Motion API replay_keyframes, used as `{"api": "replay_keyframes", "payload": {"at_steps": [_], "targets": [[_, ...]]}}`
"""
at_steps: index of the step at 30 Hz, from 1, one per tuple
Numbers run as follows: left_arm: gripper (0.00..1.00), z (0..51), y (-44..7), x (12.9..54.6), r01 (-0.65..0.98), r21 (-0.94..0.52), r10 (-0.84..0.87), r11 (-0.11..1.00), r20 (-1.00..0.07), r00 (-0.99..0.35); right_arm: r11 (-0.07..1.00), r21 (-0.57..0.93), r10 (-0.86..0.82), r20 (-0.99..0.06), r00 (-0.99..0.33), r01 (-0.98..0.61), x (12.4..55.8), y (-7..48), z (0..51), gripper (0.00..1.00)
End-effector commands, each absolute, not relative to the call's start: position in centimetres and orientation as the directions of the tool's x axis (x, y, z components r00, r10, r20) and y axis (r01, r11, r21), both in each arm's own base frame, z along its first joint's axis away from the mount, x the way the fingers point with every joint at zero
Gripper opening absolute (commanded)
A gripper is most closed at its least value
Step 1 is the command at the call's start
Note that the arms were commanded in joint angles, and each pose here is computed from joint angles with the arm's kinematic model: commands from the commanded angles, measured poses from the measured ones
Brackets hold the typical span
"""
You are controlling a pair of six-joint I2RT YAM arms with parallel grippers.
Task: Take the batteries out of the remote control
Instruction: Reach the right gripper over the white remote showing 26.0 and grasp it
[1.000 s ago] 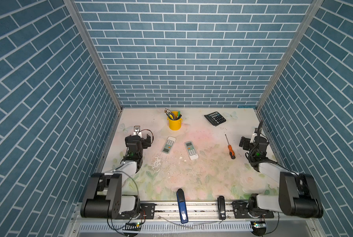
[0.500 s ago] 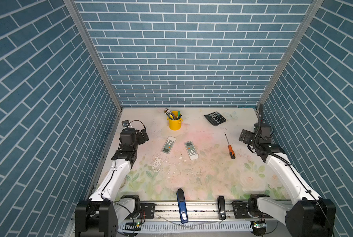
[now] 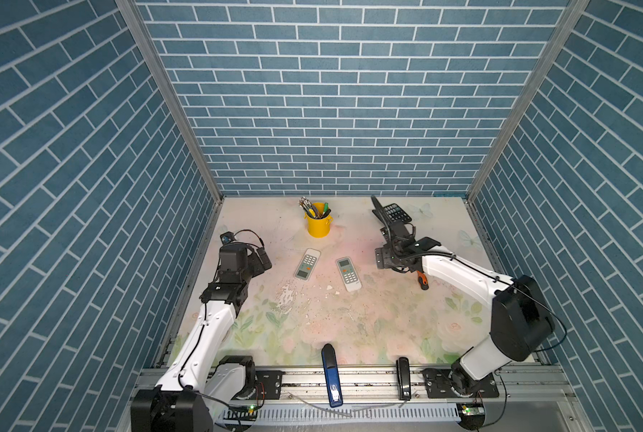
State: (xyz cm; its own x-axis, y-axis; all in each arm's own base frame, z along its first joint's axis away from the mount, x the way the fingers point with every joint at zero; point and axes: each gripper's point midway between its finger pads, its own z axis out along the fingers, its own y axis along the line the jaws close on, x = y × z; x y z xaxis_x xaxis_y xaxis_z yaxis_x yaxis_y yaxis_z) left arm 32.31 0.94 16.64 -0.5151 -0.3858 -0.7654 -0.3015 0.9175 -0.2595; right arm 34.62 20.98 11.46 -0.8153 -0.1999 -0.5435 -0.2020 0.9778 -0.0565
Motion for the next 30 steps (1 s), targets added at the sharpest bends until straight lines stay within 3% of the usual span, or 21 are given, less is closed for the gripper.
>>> {"api": "replay_keyframes", "payload": {"at_steps": [1,11,30], "targets": [[1.00,15.5,0.7,31.4,-0.314,-0.253,-0.394,0.915,-0.731,-0.557,0.969,0.005,-0.207,-0.529,-0.823,-0.248,34.4,25.3,11.3,0.92],[0.99,14.1,0.2,31.3,-0.301,-0.267,-0.398,0.916,-0.705,-0.586,0.925,0.018,-0.337,-0.426,-0.840,-0.380,32.8,32.1,7.1,0.94],[1.00,14.7,-0.1,31.8,-0.285,-0.289,-0.404,0.914,-0.715,-0.570,0.909,0.056,-0.383,-0.275,-0.882,-0.412,29.9,33.0,2.6,0.87]]}}
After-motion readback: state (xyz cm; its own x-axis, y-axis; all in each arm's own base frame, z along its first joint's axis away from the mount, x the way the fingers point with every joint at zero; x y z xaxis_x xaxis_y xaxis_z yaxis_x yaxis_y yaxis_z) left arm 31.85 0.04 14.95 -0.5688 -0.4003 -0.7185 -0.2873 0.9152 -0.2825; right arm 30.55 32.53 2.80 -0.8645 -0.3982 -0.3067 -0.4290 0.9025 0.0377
